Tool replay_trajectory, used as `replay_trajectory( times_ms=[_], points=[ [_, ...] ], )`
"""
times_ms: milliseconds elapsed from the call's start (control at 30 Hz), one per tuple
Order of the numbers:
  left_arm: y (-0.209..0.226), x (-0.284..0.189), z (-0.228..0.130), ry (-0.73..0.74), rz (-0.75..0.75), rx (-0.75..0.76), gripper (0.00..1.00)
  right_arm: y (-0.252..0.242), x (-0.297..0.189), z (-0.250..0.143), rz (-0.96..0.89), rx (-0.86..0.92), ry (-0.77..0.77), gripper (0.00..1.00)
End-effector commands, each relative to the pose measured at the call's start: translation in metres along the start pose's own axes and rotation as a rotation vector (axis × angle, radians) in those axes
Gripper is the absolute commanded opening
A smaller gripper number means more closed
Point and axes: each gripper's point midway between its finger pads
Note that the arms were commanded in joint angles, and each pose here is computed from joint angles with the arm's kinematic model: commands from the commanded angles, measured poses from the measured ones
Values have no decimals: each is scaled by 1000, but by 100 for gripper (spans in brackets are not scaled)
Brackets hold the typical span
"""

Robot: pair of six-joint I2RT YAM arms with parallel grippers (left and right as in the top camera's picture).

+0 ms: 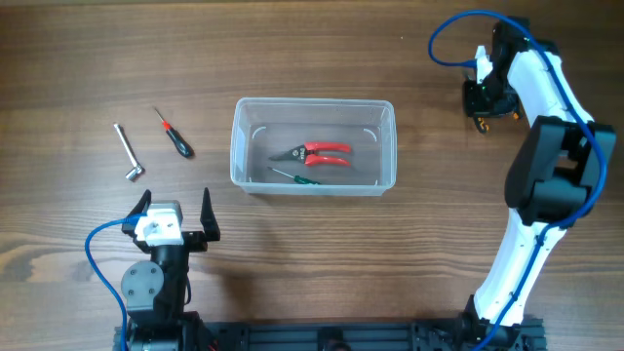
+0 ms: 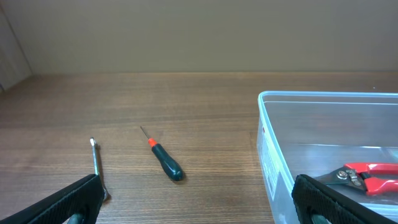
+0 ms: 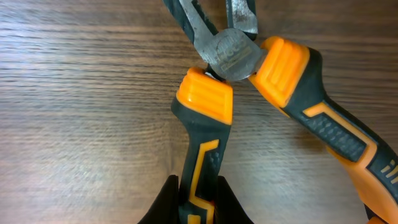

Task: Pack container
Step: 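Lift the pliers and carry them over the clear container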

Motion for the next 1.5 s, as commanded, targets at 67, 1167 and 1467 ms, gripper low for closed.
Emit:
replay_trajectory(
  times_ms=[67, 1167, 1467],
  points=[
    [-4, 0, -1, 1, -21, 23, 100, -3, -87, 30, -41, -21, -207, 4],
    [-4, 0, -1, 1, -21, 23, 100, 323, -248, -46, 236, -1003, -503, 4],
    [-4, 0, -1, 1, -21, 23, 100, 327, -193, -74, 299, -1023, -371, 4]
  ],
)
Point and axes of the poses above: each gripper's point midway between its finger pads, its own x axis out along the fingers, its own y axis along the line the jaws close on, z = x × y, and after that the axes turned 6 degrees about -x, right-handed
